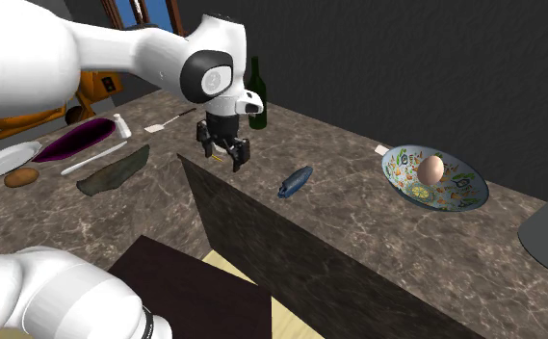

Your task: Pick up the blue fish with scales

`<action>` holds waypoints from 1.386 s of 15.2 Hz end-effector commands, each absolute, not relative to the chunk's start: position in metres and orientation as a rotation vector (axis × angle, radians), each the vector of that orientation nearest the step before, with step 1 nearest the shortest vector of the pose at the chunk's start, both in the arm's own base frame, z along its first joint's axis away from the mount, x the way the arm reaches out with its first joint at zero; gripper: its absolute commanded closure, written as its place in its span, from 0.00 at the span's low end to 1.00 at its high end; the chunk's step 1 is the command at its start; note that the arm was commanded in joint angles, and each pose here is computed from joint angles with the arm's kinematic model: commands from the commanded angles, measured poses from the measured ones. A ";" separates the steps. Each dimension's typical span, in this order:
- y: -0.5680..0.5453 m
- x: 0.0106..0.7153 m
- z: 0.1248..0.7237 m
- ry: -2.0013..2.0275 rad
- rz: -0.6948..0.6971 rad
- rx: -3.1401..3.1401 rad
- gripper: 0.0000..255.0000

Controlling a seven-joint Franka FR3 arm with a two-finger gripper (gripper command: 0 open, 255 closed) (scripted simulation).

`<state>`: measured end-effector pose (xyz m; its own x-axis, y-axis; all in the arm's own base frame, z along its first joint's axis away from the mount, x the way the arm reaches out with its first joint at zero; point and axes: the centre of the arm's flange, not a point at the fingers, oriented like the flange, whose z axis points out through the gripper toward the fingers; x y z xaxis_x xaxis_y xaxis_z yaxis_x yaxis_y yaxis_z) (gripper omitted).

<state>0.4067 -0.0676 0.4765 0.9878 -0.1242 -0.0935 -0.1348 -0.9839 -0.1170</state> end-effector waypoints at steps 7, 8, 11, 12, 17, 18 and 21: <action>-0.119 0.482 0.417 0.228 0.154 -3.012 0.00; -0.126 0.491 0.410 0.232 0.157 -3.012 0.00; -0.144 0.519 0.388 0.243 0.167 -3.012 0.00; -0.151 0.528 0.380 0.247 0.170 -3.012 0.00; -0.183 0.574 0.343 0.266 0.186 -3.013 0.00; -0.189 0.582 0.335 0.270 0.189 -3.013 0.00; -0.209 0.609 0.313 0.281 0.199 -3.013 0.00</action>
<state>0.5944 -0.2024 0.3237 0.9749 -0.1748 -0.1379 -0.1889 -0.9772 -0.0965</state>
